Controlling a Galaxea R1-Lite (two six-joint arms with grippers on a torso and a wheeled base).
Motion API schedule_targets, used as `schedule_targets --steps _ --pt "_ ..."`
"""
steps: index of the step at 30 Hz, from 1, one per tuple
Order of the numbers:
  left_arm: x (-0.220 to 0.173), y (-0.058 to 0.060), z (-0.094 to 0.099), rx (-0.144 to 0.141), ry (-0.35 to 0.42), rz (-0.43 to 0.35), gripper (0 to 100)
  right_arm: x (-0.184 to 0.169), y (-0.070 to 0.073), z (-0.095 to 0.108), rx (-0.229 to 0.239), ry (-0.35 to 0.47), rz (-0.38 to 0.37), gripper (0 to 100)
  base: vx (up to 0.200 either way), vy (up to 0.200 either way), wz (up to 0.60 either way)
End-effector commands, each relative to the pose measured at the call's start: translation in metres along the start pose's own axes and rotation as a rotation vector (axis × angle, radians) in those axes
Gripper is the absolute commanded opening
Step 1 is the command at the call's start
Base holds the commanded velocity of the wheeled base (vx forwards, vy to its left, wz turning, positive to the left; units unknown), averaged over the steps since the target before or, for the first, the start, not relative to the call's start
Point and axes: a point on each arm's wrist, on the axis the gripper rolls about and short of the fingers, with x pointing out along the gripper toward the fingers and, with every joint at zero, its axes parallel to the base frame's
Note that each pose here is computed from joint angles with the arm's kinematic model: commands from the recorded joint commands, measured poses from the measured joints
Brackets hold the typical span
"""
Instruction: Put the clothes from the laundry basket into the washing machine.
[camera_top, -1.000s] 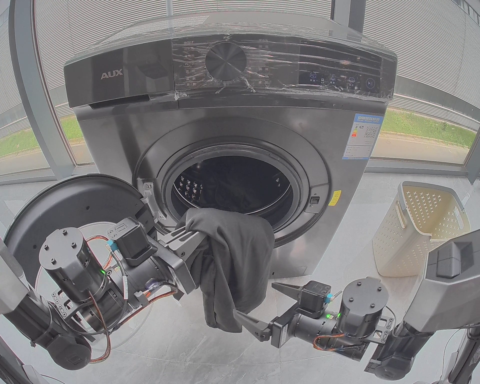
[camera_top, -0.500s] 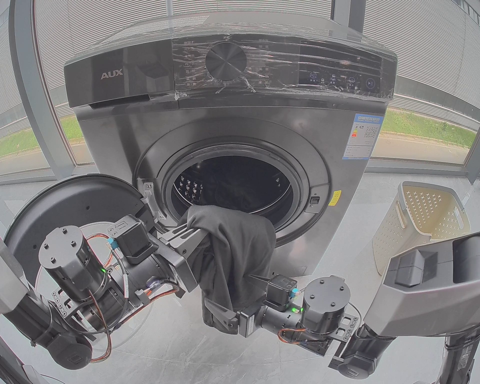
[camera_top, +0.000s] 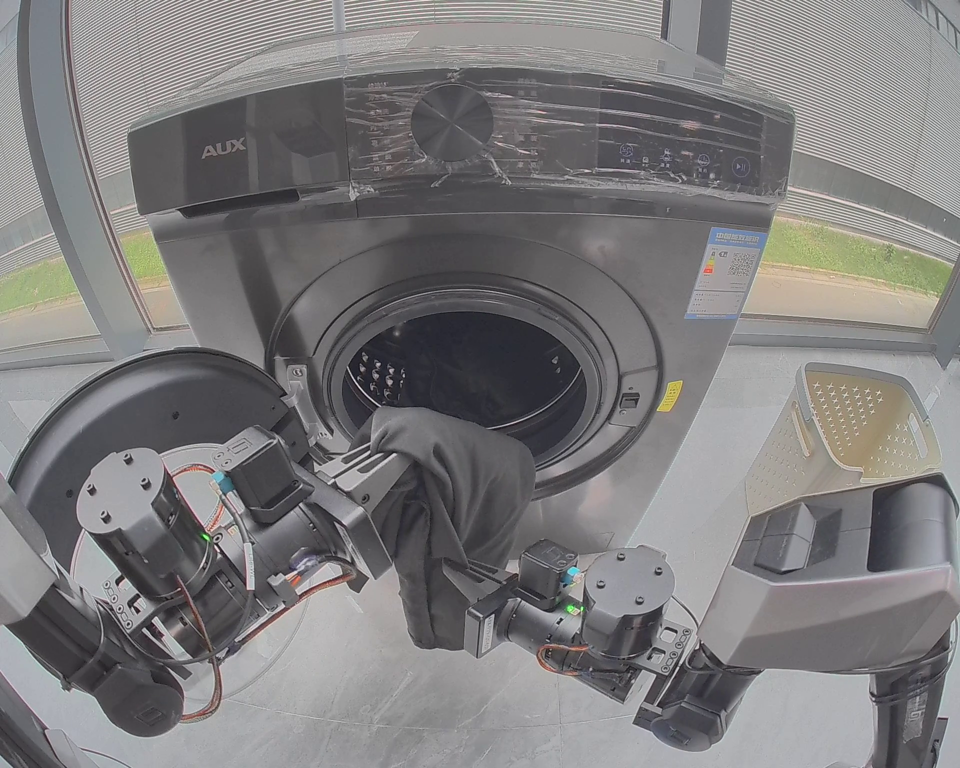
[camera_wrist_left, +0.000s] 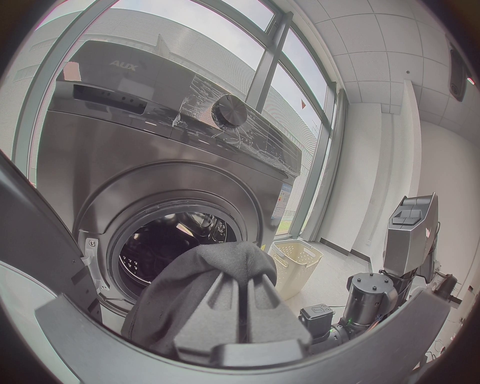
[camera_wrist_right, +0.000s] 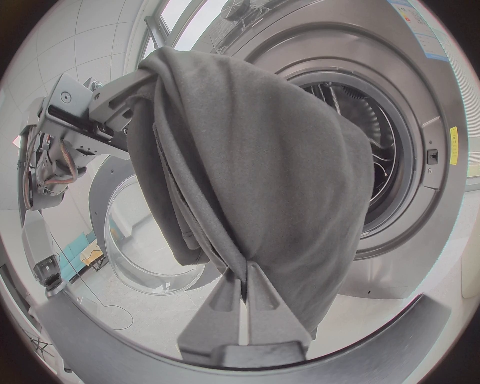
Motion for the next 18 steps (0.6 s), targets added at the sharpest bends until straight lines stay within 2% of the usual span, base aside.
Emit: schedule_targets --steps 1,3,6,10,13,18 --pt "-0.001 0.005 0.0 0.003 0.0 0.019 0 -0.022 0.001 0.019 0.001 -0.021 -0.016 0 0.0 0.0 0.0" --pt "-0.002 0.012 0.001 0.006 0.0 0.047 0 -0.041 -0.003 0.032 -0.001 -0.024 -0.045 0 0.0 0.0 0.0" --pt "-0.004 0.02 0.002 0.009 -0.003 0.079 0 -0.076 -0.028 0.056 -0.009 -0.052 -0.136 0 0.0 0.0 0.0" --pt "-0.005 0.021 0.003 0.01 -0.007 0.08 0 -0.099 -0.044 0.063 -0.022 -0.042 -0.19 0 0.0 0.0 0.0" --pt "-0.006 0.018 0.005 0.01 -0.012 0.071 0 -0.113 -0.042 0.071 -0.023 -0.051 -0.146 0 0.0 0.0 0.0" --pt "-0.007 0.017 0.004 0.012 -0.011 0.07 0 -0.121 -0.04 0.078 -0.024 -0.076 -0.139 0 0.0 0.0 0.0"
